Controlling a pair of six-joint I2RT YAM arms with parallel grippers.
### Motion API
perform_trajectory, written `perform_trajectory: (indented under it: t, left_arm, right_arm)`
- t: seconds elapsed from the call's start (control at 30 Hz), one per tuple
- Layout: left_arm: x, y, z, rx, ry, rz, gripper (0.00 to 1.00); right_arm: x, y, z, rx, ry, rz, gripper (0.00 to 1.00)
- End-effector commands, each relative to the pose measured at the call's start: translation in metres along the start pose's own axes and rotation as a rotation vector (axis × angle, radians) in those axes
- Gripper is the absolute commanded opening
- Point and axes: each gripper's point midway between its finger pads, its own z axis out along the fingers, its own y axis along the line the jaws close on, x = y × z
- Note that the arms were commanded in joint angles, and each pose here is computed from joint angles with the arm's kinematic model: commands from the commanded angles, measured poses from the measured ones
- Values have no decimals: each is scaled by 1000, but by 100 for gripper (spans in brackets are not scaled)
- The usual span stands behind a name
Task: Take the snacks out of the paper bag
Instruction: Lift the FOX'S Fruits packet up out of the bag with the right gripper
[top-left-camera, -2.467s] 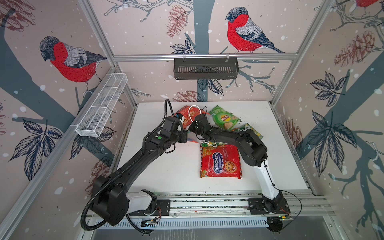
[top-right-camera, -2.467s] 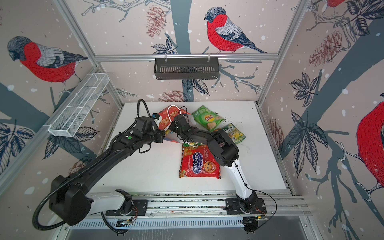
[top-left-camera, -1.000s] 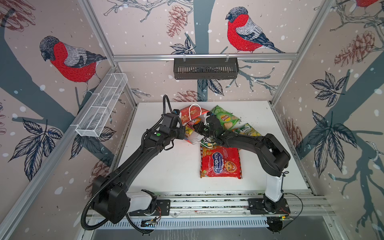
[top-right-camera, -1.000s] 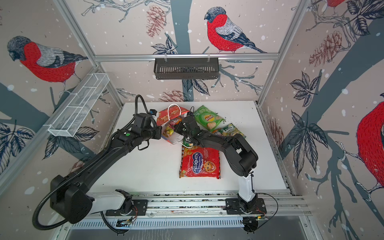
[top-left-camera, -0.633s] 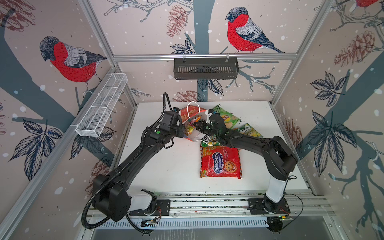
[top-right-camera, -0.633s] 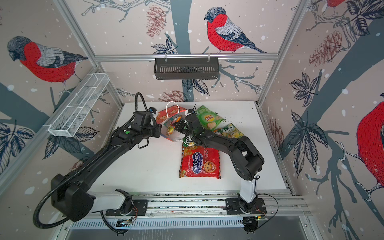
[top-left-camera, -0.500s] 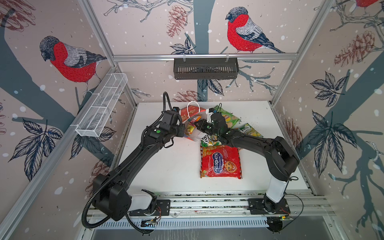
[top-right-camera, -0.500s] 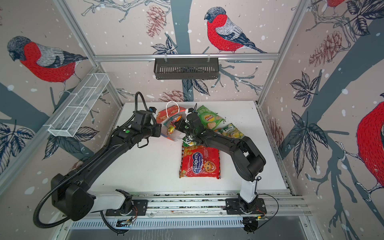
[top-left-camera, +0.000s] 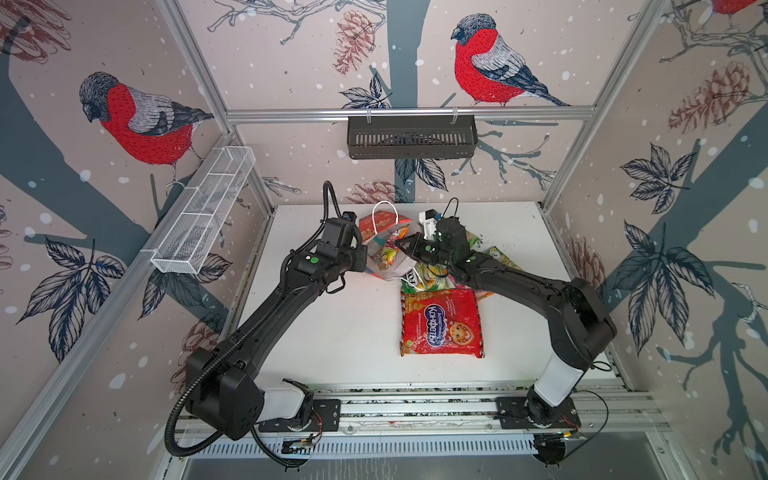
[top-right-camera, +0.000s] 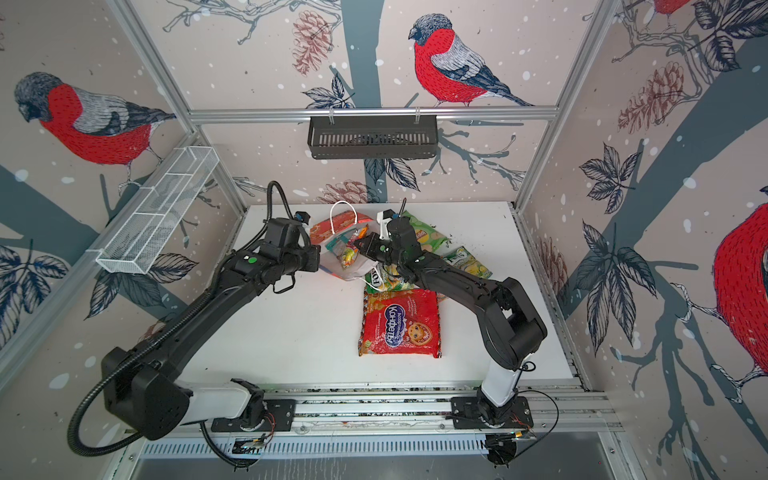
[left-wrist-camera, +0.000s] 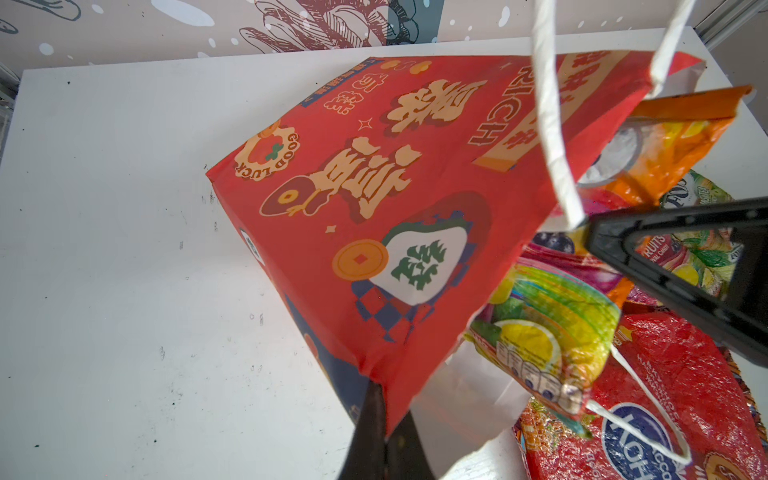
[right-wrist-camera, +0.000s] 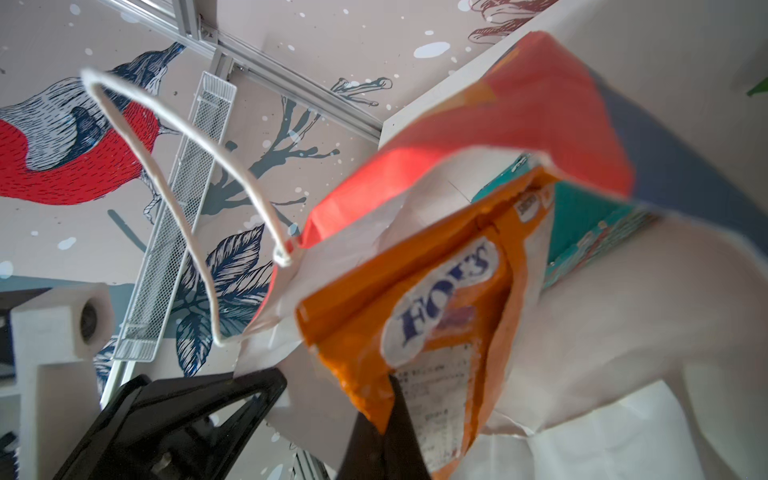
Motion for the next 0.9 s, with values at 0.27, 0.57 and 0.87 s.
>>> perform_trajectory:
  t: [0.27,0.57,0.87]
  left_arm:
    - [-11,2,-3,17,-19,-1,0]
    - [-17,0,-1,30,-16,2,0]
    - [-25,-7,-3,62,-8,5,0]
  right_arm:
    - [19,46,-24,-141,172,-152,0]
    - [12,71,-71,-103,189,-390,0]
    - [57,83,-125,-107,341,-480,1]
